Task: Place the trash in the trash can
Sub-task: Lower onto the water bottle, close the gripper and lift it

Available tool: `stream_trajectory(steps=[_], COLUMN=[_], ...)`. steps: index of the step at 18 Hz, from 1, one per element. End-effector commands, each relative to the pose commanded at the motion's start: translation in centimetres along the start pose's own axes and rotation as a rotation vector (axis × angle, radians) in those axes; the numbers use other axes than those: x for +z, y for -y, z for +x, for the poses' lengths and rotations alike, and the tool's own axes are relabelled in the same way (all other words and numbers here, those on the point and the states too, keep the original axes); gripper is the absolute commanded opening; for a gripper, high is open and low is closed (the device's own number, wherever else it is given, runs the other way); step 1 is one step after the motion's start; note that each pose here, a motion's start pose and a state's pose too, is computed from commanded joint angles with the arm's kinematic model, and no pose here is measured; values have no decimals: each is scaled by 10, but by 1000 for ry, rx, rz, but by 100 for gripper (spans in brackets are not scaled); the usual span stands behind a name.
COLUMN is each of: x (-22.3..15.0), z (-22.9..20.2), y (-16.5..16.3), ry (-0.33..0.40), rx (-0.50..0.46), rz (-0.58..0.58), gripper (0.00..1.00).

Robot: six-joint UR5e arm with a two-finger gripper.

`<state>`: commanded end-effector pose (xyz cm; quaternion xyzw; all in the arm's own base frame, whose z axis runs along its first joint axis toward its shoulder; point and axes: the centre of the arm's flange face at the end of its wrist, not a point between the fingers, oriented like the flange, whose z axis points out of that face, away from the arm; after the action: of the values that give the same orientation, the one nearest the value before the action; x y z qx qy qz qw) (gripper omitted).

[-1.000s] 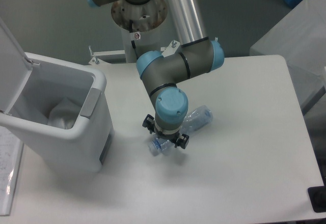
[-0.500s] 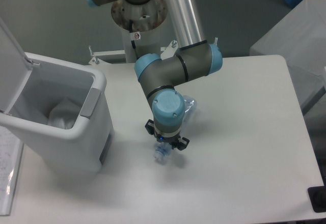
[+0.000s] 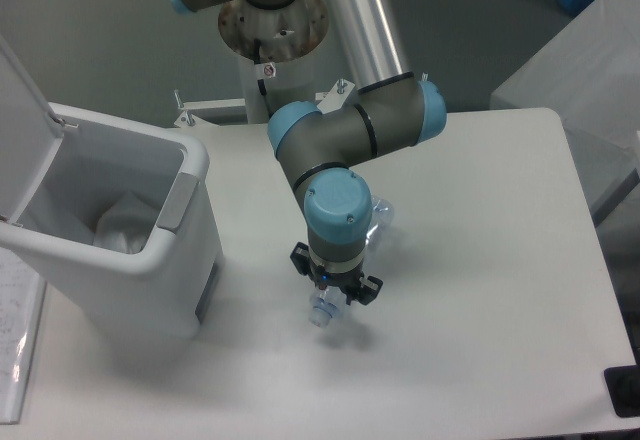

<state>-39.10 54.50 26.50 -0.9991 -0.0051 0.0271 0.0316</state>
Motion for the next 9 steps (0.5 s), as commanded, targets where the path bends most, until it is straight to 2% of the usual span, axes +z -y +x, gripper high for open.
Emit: stream_trajectory(steps=[3,9], x=[-6,-76], z=[-3,-16], y=[2,7], ry=[-38,-103], rx=[-41,-133], rz=[53,281], gripper=[41,41])
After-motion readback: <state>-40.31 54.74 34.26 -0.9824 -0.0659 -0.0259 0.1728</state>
